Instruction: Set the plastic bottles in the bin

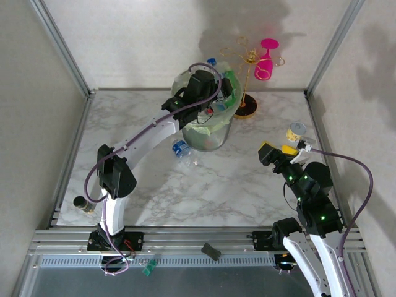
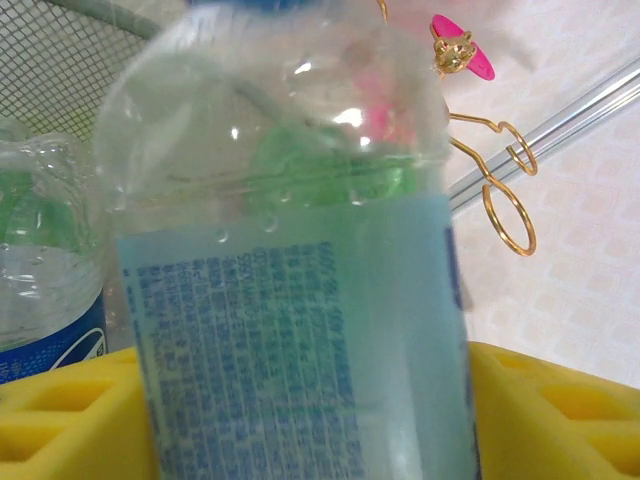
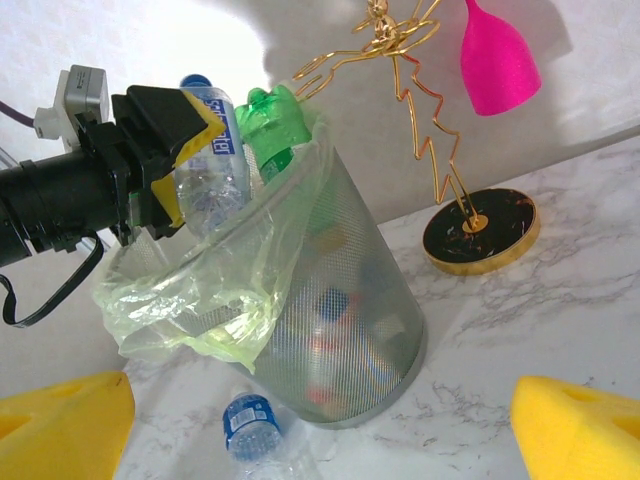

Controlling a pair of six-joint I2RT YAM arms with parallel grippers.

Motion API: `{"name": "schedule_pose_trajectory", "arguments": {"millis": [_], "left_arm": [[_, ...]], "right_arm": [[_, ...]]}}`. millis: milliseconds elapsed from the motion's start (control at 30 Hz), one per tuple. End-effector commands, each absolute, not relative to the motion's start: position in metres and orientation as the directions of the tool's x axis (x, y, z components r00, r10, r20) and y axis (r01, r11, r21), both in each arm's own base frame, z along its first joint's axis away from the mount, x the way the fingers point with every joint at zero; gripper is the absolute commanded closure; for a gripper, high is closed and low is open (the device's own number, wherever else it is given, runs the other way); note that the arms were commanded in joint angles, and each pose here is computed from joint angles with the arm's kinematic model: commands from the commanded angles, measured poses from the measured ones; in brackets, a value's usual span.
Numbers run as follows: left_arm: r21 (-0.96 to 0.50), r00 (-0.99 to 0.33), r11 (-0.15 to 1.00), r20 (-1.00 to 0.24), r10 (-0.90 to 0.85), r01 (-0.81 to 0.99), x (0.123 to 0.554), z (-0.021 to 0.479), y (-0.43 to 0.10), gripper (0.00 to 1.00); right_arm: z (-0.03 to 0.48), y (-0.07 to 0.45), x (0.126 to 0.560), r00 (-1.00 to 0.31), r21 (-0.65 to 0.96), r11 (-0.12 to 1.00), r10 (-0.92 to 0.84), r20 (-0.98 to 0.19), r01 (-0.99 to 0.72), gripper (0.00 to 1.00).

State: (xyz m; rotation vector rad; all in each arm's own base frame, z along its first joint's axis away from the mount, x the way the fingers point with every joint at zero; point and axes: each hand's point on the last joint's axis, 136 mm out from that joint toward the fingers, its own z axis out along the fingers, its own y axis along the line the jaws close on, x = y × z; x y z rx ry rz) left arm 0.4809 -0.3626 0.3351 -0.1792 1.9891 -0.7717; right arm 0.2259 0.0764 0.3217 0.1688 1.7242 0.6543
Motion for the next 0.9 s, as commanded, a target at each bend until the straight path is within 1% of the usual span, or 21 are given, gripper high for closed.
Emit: {"name": "schedule_pose_trajectory", "arguments": {"millis": [0,67,233,500,633,867], "left_arm": [[-0.562,-0.515,0.793,-0.764,-0.389,0.234,0.467,0.360,-0.362,0.29],[-0.550,-0.506,0.792,-0.779,-0.371,0.265,0.464,0.372,-0.364,0.28],[-0.534,-0.470,0.801,-0.799,-0.375,0.270,0.458,0.395,-0.353,0.25],[-0.522,-0.437,0.812,-0.814,-0.383,0.262,0.444,0.418,-0.333,0.22],[-0.536,-0.417,0.795,-0.816,-0.400,0.285,0.431,0.437,-0.324,0.20],[-0.550,-0.384,0.753,-0.824,-0.418,0.361,0.398,0.467,-0.306,0.21]], "right_arm": [[0.335,0.073,0.225,-0.233,0.497,0.836,0.448,-0.863,-0.234,0.03],[0.337,0.073,0.226,-0.233,0.497,0.836,0.448,-0.863,-0.234,0.03],[0.343,0.074,0.225,-0.230,0.507,0.828,0.459,-0.858,-0.240,0.03],[0.356,0.078,0.223,-0.221,0.514,0.814,0.467,-0.856,-0.271,0.04],[0.359,0.078,0.222,-0.222,0.514,0.813,0.467,-0.856,-0.273,0.03],[0.358,0.078,0.223,-0.228,0.520,0.810,0.471,-0.852,-0.271,0.04]]}}
